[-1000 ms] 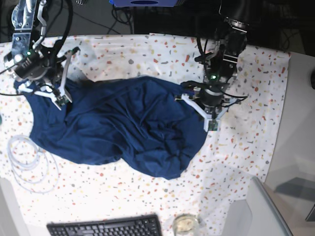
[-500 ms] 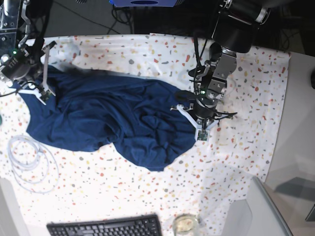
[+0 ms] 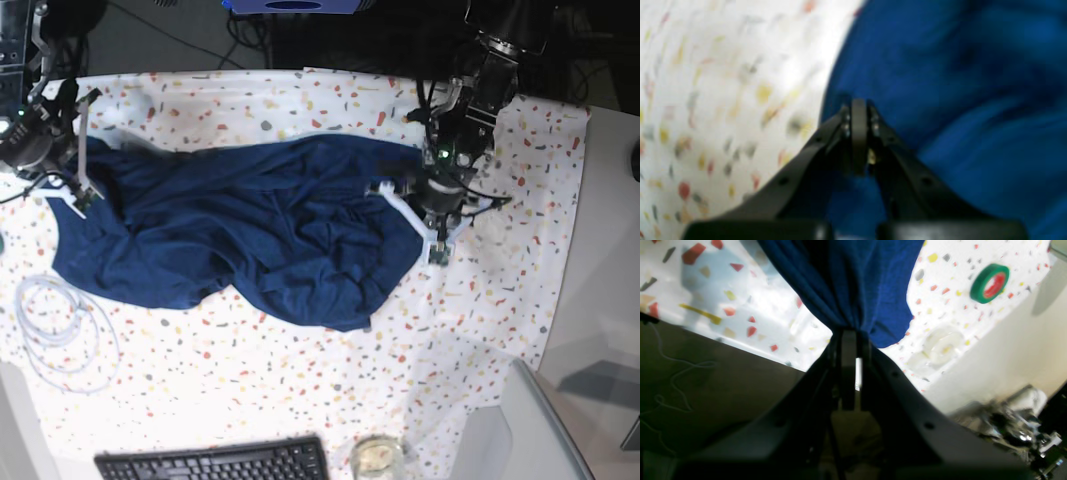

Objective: Layout the t-shirt on the table in an organized manner, then fold the t-shirt properly
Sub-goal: 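Grasp the shirt's middle with the left gripper and pull it outward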

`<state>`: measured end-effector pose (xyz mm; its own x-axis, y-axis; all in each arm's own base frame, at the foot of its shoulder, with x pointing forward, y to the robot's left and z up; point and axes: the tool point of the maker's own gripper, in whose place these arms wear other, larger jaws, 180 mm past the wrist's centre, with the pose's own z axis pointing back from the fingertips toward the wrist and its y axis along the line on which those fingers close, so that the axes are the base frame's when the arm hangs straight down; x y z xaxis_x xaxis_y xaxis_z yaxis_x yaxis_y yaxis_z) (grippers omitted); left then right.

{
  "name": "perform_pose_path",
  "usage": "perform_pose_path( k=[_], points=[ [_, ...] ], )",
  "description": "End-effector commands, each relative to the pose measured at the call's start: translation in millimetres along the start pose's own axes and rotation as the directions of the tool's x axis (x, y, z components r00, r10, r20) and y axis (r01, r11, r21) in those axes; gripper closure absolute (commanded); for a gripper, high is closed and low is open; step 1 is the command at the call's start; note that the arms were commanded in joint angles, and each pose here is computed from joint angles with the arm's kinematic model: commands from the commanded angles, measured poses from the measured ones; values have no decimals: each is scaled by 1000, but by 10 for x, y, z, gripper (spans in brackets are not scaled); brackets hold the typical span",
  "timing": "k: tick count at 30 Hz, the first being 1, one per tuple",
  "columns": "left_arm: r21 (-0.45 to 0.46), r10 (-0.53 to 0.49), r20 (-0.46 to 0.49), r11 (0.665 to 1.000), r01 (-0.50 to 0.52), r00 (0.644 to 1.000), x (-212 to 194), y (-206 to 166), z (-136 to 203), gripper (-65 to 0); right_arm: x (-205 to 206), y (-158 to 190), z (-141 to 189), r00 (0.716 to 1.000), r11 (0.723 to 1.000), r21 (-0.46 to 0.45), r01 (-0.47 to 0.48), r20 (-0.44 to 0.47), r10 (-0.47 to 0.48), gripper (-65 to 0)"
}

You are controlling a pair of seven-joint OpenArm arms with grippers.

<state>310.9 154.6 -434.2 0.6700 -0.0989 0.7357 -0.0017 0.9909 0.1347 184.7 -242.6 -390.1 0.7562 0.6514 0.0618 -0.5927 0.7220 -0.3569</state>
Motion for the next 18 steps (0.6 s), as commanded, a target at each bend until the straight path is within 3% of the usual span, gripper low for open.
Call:
perform_pose_path(
  k=[1, 5, 8, 11, 13, 18],
  points=[
    [-12, 14, 124, 1000, -13, 992, 474, -76, 40, 0, 1, -84, 37, 1000, 1000, -27, -4, 2, 4, 0],
    [-157, 69, 167, 987, -43, 984, 879, -904, -15, 0, 14, 14, -15, 1000, 1000, 4, 11, 2, -11, 0],
    [-261, -27, 121, 964, 58, 992, 814, -1654, -170, 0, 14, 36, -29, 1000, 1000, 11, 14, 1, -14, 0],
    [-374, -134, 105, 913, 164, 985, 612, -2295, -217, 0, 14, 36, -29, 1000, 1000, 11, 14, 1, -14, 0],
    [-395, -176, 75, 898, 192, 981, 451, -2381, -283, 0, 11, 32, -28, 1000, 1000, 11, 16, 0, -16, 0],
    [-346, -235, 39, 908, 234, 971, 144, -2185, -538, 0, -31, 12, -32, 1000, 1000, 6, 16, -10, -16, 0]
  ],
)
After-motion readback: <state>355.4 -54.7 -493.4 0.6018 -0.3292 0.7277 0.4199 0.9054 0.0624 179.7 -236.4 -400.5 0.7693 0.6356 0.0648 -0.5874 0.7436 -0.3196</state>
